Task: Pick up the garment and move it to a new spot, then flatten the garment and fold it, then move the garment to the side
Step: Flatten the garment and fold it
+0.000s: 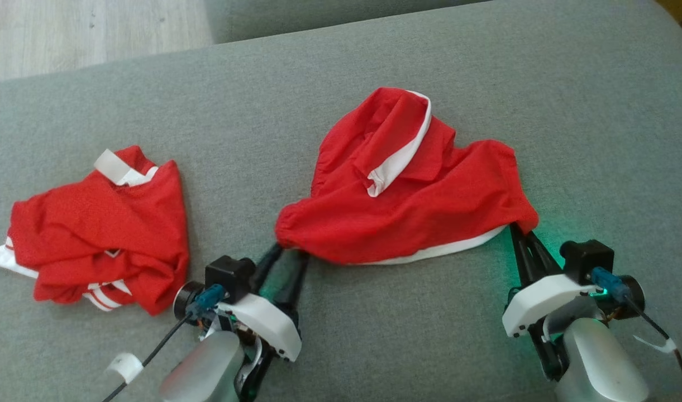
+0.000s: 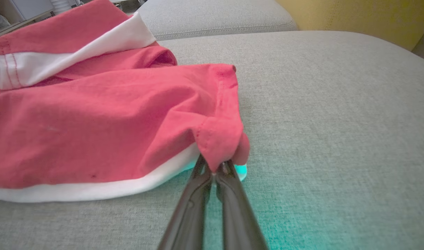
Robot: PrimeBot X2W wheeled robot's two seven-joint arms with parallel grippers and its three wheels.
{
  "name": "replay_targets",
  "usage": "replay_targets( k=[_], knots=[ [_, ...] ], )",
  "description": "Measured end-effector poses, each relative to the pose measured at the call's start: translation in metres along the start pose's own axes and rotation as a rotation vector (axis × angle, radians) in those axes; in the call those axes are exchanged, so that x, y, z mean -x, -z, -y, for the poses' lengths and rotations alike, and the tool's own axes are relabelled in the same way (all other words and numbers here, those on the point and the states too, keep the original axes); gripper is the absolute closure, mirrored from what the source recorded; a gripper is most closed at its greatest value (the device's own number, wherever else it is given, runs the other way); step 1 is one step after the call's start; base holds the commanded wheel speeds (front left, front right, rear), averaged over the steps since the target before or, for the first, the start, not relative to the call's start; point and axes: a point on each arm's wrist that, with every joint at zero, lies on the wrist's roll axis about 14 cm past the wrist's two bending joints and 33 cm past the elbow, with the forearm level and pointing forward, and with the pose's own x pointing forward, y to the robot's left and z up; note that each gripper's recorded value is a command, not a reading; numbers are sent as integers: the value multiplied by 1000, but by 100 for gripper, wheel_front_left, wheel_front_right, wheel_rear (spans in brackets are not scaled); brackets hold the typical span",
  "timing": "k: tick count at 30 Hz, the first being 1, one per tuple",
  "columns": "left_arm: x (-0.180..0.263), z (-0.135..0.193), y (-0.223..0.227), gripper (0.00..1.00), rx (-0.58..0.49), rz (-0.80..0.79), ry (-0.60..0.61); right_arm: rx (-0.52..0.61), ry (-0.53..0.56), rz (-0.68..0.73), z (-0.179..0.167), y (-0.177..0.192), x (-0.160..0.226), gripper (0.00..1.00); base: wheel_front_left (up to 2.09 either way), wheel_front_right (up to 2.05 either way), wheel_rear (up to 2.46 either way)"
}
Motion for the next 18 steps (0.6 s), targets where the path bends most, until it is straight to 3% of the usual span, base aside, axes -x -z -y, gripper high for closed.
replay_targets(
  k=[1, 14, 18],
  knots=[
    [0, 0, -1, 100, -4, 5, 2, 0, -1, 0, 0, 0, 0, 100, 0, 0, 0],
    [18, -15, -21, 100, -106, 57, -18, -5, 3, 49, 0, -16, 2, 100, 0, 0, 0],
    [28, -18, -40, 100, -156, 105, -18, 1, -3, 135, -2, -44, 5, 100, 0, 0, 0]
  ],
)
